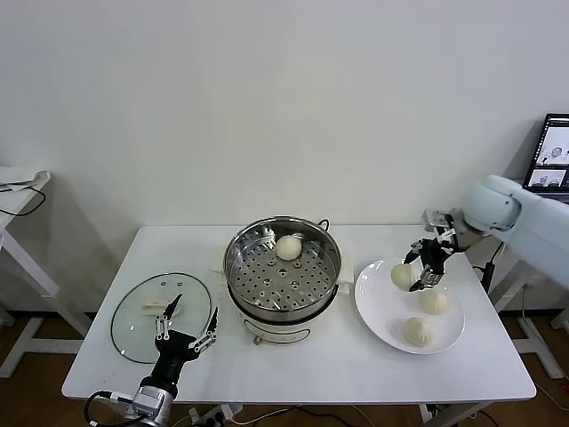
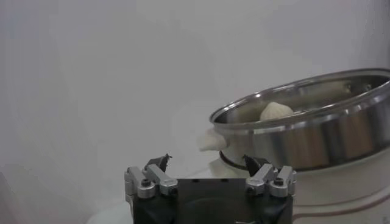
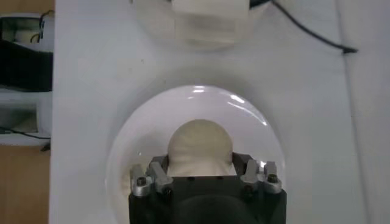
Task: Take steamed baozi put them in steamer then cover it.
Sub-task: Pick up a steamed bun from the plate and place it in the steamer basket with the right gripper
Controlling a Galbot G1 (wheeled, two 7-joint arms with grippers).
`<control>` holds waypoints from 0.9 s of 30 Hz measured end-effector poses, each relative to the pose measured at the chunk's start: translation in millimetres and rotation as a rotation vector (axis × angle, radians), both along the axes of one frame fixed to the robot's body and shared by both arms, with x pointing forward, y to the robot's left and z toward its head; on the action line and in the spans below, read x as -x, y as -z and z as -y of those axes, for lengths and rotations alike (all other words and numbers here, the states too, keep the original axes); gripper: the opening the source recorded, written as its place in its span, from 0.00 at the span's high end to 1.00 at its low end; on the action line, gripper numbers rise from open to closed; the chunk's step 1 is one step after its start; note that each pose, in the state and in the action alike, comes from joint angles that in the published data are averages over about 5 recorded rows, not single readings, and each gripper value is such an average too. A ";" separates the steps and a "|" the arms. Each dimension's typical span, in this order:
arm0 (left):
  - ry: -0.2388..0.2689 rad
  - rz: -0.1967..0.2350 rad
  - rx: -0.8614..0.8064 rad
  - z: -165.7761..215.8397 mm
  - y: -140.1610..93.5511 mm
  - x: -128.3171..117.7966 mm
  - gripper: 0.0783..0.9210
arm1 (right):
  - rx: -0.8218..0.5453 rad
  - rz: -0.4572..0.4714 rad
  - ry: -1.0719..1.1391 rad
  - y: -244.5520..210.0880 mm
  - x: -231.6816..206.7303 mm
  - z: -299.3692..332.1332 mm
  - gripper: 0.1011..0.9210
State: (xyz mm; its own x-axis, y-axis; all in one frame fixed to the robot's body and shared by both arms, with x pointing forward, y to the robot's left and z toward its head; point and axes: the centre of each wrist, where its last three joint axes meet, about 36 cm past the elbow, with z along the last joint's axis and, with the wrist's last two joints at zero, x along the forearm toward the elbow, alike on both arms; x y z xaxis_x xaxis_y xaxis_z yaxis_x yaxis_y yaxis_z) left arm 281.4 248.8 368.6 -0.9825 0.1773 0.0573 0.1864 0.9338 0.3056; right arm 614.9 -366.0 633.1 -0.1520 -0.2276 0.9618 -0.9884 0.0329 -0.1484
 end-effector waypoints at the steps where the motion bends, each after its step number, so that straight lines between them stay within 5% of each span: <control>1: 0.000 0.001 -0.001 0.0 -0.6 0.3 0.12 | -0.004 0.004 -0.005 -8.8 2.4 -3.8 0.28; 14: -0.010 0.016 -0.014 -5.1 -9.4 5.4 0.12 | -0.048 0.021 -0.082 -87.6 21.2 -84.1 0.28; 27: -0.023 0.020 -0.021 -10.1 -10.1 5.8 0.12 | -0.015 0.021 -0.179 -103.4 7.7 -203.7 0.28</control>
